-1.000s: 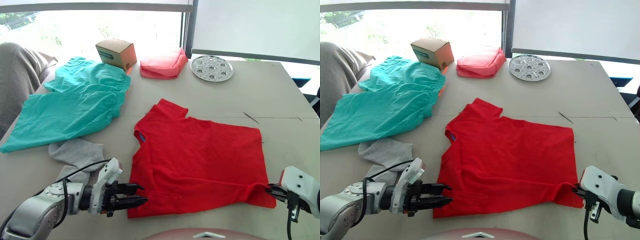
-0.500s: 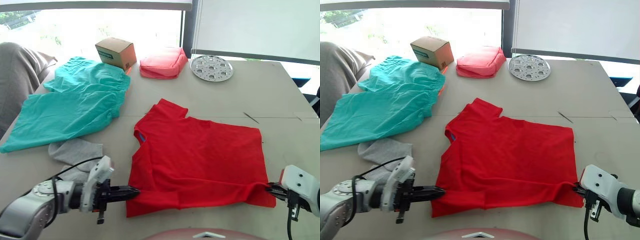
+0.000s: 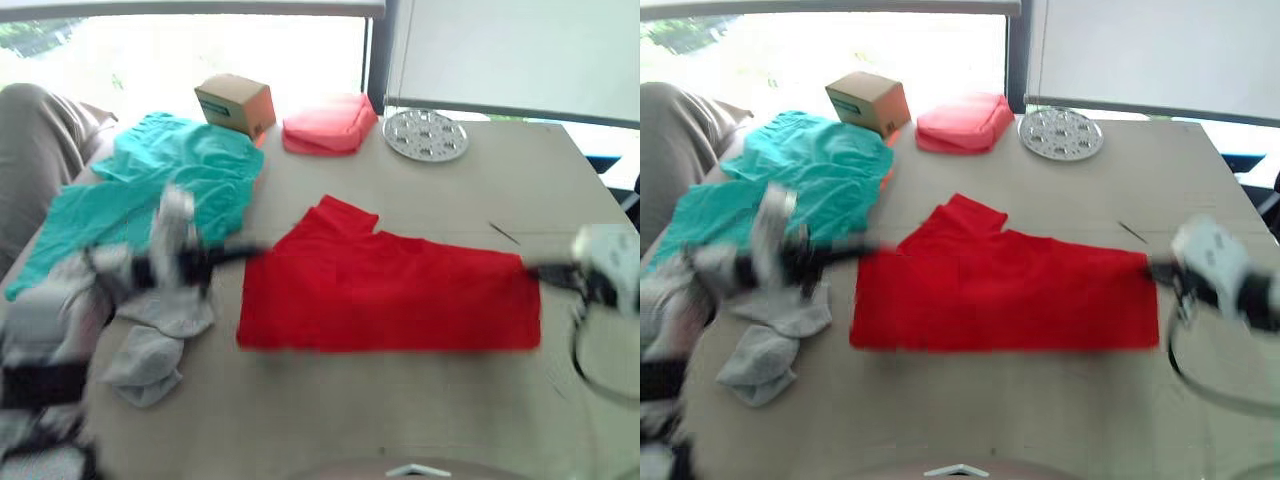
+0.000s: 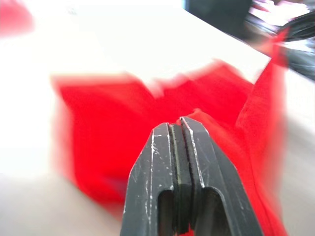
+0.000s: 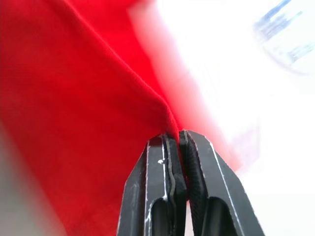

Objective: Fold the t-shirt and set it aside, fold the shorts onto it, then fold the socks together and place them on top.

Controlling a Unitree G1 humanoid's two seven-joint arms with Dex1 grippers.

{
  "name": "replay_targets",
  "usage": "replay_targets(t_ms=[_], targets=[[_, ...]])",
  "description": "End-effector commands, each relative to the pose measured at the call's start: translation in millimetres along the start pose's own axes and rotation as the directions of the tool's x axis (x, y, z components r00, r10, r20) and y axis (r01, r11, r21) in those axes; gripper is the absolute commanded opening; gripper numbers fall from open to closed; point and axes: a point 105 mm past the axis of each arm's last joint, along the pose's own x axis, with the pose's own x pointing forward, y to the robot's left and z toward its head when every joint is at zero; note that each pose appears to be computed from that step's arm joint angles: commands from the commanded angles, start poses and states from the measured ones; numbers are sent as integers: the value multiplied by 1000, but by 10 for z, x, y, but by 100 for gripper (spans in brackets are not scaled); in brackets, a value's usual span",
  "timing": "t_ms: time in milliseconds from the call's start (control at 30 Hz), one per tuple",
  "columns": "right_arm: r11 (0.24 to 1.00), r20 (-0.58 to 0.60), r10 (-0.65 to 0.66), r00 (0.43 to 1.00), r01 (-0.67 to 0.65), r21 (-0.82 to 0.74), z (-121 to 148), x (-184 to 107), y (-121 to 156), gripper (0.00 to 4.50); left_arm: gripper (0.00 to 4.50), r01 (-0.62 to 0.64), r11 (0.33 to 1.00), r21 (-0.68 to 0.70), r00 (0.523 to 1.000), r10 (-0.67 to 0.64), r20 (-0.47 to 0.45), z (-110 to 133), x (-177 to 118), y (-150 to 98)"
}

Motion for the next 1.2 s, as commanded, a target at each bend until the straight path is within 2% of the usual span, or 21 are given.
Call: replay_targets(t_ms=[33, 67, 100, 167, 233, 267, 333, 433, 533, 600, 667, 733, 833, 900, 1033, 1133, 1200], targets=[[882, 51, -443, 895, 445, -154, 498, 78, -986, 0, 3, -374, 904, 205, 905, 307, 295, 1022, 80, 596], [815, 134, -528, 839, 545, -197, 784, 52, -1223, 0, 3, -445, 868, 219, 853, 337, 398, 1367, 37, 657], [775, 201, -555, 807, 589, -228, 1007, 18, -1343, 0, 3, -478, 852, 215, 812, 335, 478, 1638, -30, 661], [697, 314, -591, 743, 666, -265, 1348, -106, -1513, 0, 3, -498, 840, 215, 751, 294, 592, 2043, -177, 609], [701, 357, -566, 743, 662, -267, 1455, -207, -1525, 0, 3, -420, 868, 264, 774, 191, 604, 2170, -272, 482], [712, 353, -550, 757, 646, -275, 1421, -247, -1503, 0, 3, -355, 895, 272, 805, 144, 576, 2124, -296, 426], [754, 329, -494, 805, 585, -299, 1289, -260, -1390, 0, 3, -229, 931, 283, 861, 58, 505, 1939, -322, 297], [868, 259, -376, 890, 436, -236, 879, -202, -1060, 0, 3, -29, 969, 245, 949, -51, 312, 1345, -347, -9], [935, 170, -308, 936, 331, -129, 379, -236, -748, 0, 3, 118, 983, 139, 982, -136, 130, 722, -419, -408], [955, 103, -276, 956, 284, -81, 39, -282, -570, 0, 3, 155, 985, 81, 986, -160, 55, 384, -416, -642], [978, 46, -207, 977, 208, -8, -315, -307, -282, 0, 3, 159, 987, 36, 987, -158, -17, 8, -434, -816], [979, 21, -185, 983, 182, 87, -538, -341, -82, 0, 3, 187, 982, 5, 978, -186, -91, -271, -493, -980], [991, -35, -23, 999, 27, 129, -817, -413, 422, 0, 3, 237, 969, -64, 954, -244, -173, -514, -648, -1167], [982, -53, 52, 997, -41, 184, -920, -496, 674, 0, 3, 299, 945, -133, 916, -324, -237, -639, -781, -1342], [950, -86, 203, 975, -175, 259, -986, -699, 1114, 0, 3, 376, 879, -294, 837, -458, -299, -779, -1096, -1626], [902, -124, 335, 934, -280, 328, -1024, -890, 1382, 0, 3, 400, 808, -433, 744, -562, -361, -907, -1407, -1809], [861, -148, 428, 891, -353, 366, -1060, -1040, 1501, 0, 3, 399, 771, -496, 707, -603, -370, -930, -1519, -1881]])
